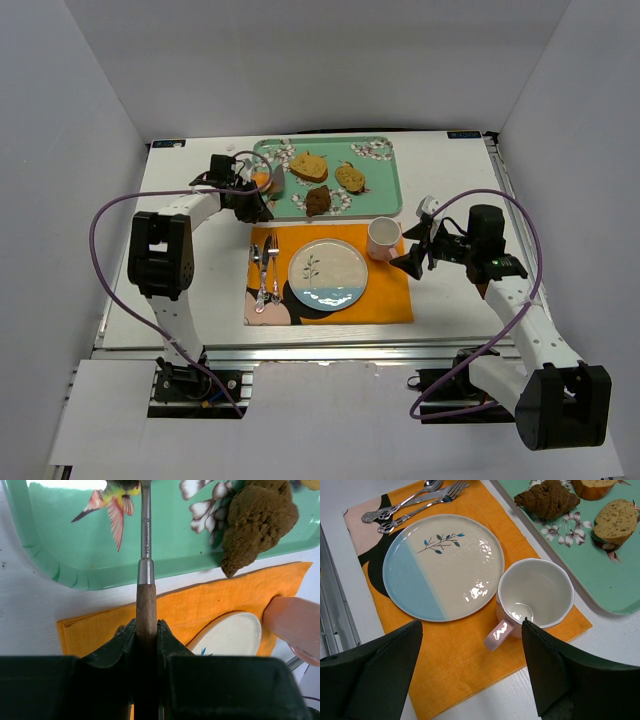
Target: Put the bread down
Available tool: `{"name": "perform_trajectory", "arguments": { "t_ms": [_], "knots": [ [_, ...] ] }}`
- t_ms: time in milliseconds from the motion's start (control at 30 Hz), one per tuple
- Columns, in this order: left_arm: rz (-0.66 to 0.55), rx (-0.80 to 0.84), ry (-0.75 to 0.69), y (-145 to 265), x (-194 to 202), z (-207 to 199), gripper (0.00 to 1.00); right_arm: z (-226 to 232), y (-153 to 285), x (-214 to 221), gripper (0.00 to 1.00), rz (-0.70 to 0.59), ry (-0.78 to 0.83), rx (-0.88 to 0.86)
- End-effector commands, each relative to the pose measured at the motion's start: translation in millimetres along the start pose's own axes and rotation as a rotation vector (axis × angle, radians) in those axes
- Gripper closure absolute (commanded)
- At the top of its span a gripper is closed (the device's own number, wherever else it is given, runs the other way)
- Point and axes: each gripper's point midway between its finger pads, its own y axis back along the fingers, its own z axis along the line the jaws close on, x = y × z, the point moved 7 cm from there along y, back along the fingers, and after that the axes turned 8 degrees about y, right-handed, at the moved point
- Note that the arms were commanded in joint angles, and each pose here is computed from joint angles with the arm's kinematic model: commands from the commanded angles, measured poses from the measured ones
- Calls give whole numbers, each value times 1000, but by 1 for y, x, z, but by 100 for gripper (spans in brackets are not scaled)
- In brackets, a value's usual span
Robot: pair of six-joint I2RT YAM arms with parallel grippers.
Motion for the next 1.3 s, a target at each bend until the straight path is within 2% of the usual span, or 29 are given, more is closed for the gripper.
{"name": "perform_trajectory", "arguments": {
  "t_ms": [0, 300, 600, 867, 1267],
  "knots": [
    [-110, 100, -49, 19, -27, -26, 100, -1, 2, -6, 16, -28, 28, 5],
    [-27, 62, -84, 33, 6, -13, 100, -1, 1, -5, 16, -31, 24, -1],
    [5, 48, -78, 42, 29, -3, 100, -1, 1, -4, 16, -32, 22, -3],
    [2, -27, -78, 49, 33, 4, 100, 0, 1, -5, 16, -34, 19, -6],
    [18, -109, -80, 36, 30, 19, 100, -1, 1, -7, 16, -40, 23, -4]
  ]
}}
